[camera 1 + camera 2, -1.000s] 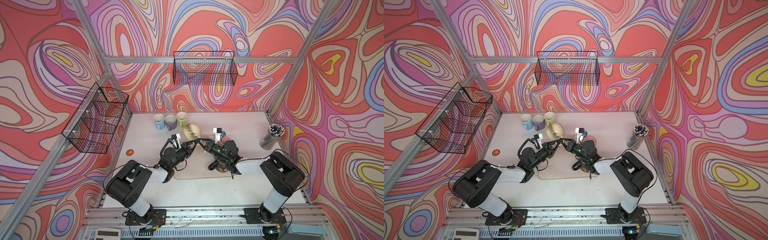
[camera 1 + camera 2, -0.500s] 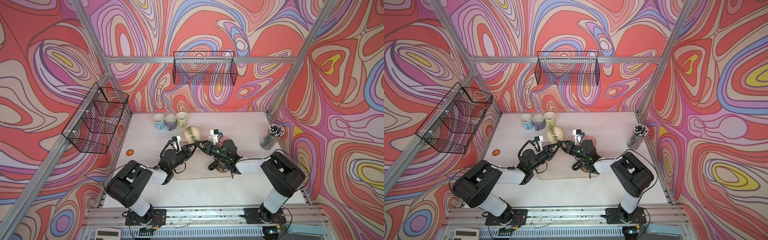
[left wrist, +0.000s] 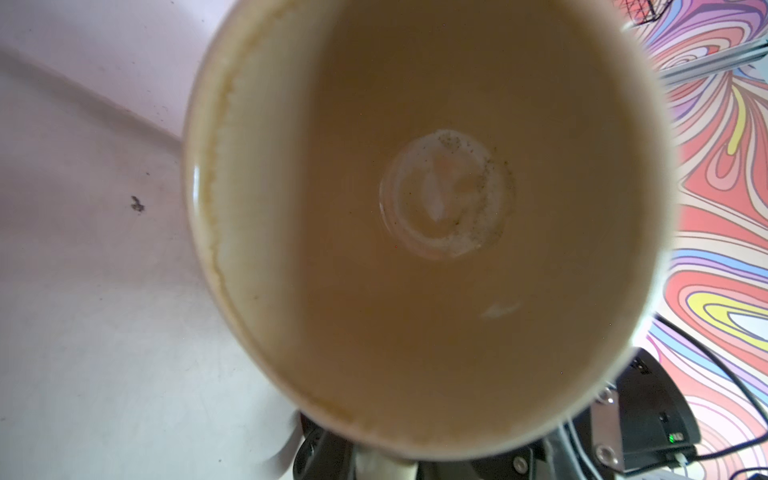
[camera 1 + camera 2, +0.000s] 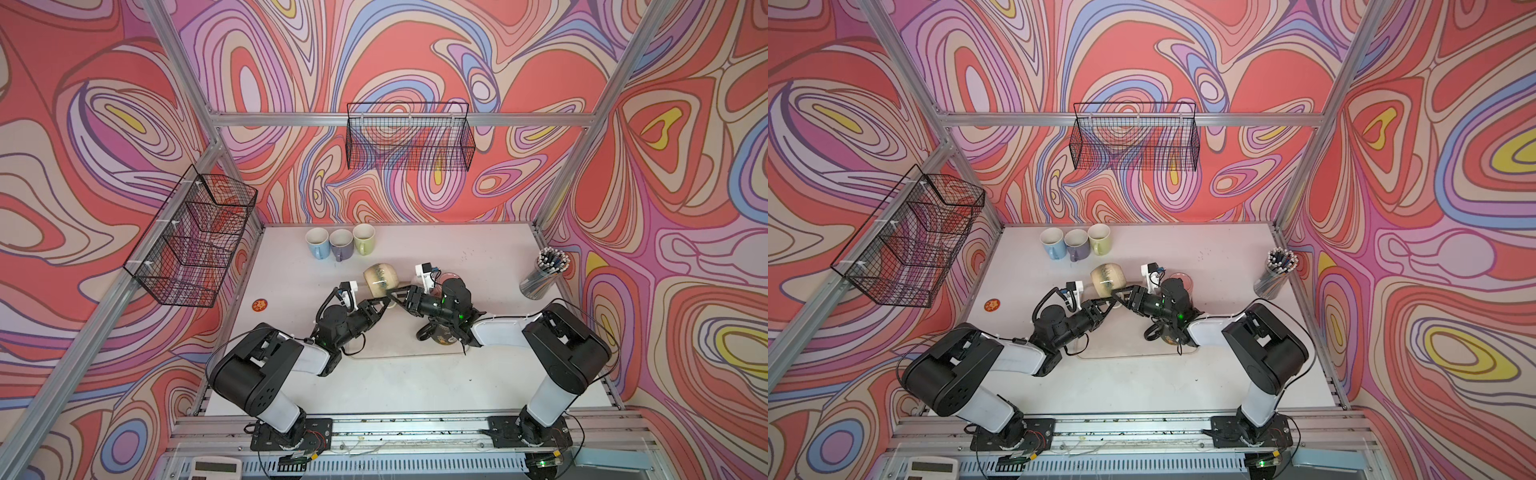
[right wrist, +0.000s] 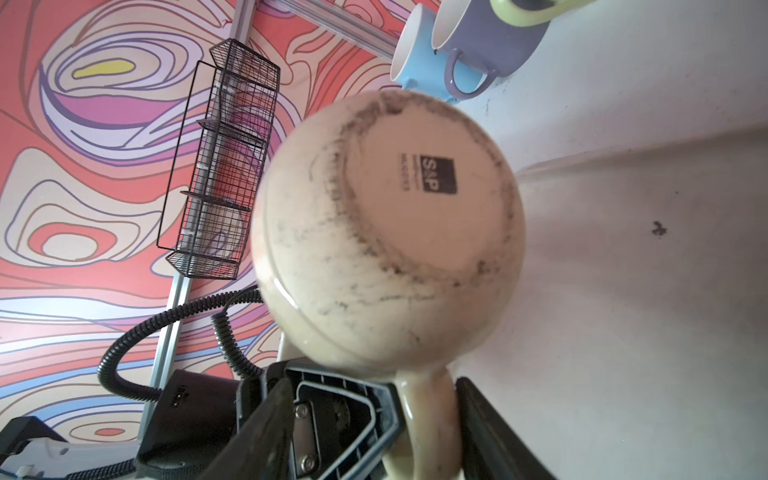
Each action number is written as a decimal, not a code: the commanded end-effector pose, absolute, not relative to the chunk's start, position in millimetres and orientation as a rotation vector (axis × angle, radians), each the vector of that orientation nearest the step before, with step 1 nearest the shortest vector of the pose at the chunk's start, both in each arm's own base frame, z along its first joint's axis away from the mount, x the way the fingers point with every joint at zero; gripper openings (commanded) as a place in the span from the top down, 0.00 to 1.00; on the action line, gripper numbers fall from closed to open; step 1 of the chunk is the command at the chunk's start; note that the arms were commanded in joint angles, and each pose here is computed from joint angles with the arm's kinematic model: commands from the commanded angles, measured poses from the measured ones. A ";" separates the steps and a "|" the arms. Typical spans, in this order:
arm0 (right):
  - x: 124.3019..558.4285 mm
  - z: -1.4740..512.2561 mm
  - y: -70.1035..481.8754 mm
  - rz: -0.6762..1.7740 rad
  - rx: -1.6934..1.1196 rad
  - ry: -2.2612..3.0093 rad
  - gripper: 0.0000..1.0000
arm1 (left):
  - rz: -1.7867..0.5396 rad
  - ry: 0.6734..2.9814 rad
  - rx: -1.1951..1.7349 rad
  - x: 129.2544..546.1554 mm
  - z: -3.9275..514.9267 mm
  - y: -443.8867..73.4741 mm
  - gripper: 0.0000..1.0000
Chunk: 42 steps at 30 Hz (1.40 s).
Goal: Turn the mug right side up
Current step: 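Carry the cream mug toward the mug row with left gripper while right gripper opens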
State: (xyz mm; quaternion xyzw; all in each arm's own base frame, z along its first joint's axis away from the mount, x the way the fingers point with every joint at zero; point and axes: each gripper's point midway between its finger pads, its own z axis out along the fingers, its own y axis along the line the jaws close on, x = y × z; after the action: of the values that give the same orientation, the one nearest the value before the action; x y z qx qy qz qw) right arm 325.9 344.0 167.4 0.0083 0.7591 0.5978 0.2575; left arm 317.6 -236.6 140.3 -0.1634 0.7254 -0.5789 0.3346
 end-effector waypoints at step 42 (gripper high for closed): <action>308.2 258.7 256.1 1.023 -0.239 1.969 0.23 | -0.470 2.441 0.097 388.8 200.8 -198.7 1.00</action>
State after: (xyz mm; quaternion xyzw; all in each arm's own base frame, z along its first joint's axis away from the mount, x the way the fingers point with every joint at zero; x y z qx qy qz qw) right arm 311.6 263.9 259.5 -0.0880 0.7933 0.4261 0.4258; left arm 374.9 -200.1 184.7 0.0128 0.9345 -0.1973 0.2960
